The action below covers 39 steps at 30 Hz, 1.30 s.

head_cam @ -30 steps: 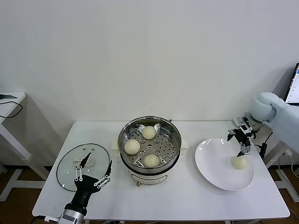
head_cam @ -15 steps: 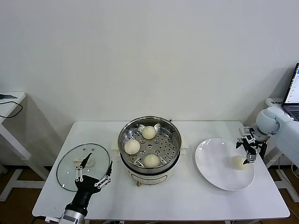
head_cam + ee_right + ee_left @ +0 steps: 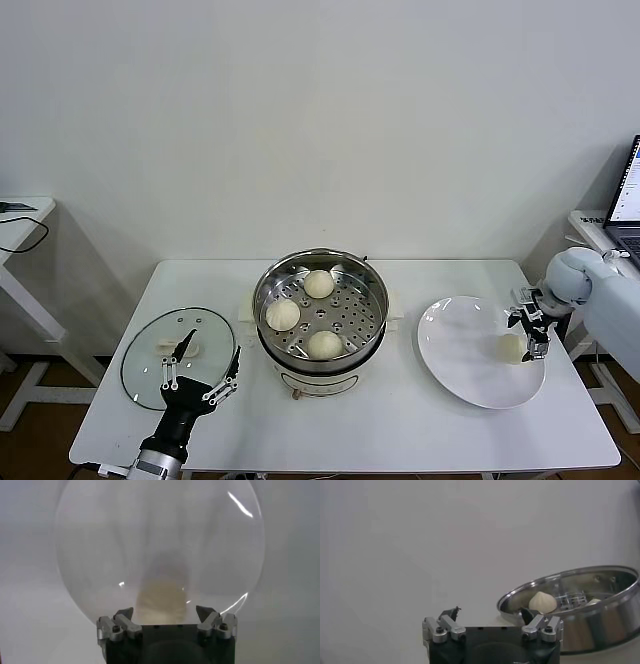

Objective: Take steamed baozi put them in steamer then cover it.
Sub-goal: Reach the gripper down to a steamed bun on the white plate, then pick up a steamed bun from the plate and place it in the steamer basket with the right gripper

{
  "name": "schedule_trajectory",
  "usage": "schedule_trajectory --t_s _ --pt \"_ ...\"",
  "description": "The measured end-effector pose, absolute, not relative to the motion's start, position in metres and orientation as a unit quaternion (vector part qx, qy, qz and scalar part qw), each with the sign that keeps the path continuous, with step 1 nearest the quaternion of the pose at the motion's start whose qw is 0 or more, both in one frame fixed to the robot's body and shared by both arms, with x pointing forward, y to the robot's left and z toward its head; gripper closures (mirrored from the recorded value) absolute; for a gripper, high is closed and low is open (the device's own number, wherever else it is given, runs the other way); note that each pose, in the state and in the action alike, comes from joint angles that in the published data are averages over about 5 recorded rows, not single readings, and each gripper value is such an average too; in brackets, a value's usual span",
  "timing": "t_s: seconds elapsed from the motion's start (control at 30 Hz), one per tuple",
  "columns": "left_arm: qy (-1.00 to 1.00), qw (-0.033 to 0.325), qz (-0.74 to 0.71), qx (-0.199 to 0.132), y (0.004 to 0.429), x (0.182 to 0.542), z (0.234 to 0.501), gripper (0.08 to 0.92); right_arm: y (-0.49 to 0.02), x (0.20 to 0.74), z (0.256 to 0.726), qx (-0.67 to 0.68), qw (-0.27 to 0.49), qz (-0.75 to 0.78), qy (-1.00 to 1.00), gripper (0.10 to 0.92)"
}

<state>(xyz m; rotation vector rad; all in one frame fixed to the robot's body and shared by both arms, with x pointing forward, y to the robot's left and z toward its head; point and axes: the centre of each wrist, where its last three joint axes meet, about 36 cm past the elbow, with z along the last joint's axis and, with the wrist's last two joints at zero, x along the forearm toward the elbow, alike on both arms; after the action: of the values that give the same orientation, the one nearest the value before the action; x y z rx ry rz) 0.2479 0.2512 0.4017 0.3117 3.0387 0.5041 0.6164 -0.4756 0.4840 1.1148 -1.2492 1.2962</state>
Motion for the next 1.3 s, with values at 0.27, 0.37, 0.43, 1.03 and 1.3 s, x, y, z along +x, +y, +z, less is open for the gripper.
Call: schedule_trajectory --t_s 0.27,0.37,0.43,1.03,1.3 --pt "0.981 0.022 0.163 0.1 0.252 0.248 0.401 0.177 -0.474 0.615 0.473 0.459 0.492 0.534 -0.512 0.2" --pt "0.981 0.022 0.163 0.1 0.252 0.248 0.401 0.177 -0.473 0.615 0.471 0.459 0.493 0.535 -0.51 0.2" --pt "0.981 0.023 0.163 0.1 0.252 0.248 0.401 0.177 -0.473 0.614 0.47 0.459 0.494 0.536 -0.509 0.208" --pt "0.981 0.023 0.162 0.101 0.251 0.248 0.401 0.177 -0.473 0.613 0.469 0.46 0.494 0.538 -0.506 0.378" --pt "0.981 0.026 0.16 0.103 0.248 0.248 0.403 0.177 -0.474 0.612 0.499 0.46 0.49 0.534 -0.514 0.378"
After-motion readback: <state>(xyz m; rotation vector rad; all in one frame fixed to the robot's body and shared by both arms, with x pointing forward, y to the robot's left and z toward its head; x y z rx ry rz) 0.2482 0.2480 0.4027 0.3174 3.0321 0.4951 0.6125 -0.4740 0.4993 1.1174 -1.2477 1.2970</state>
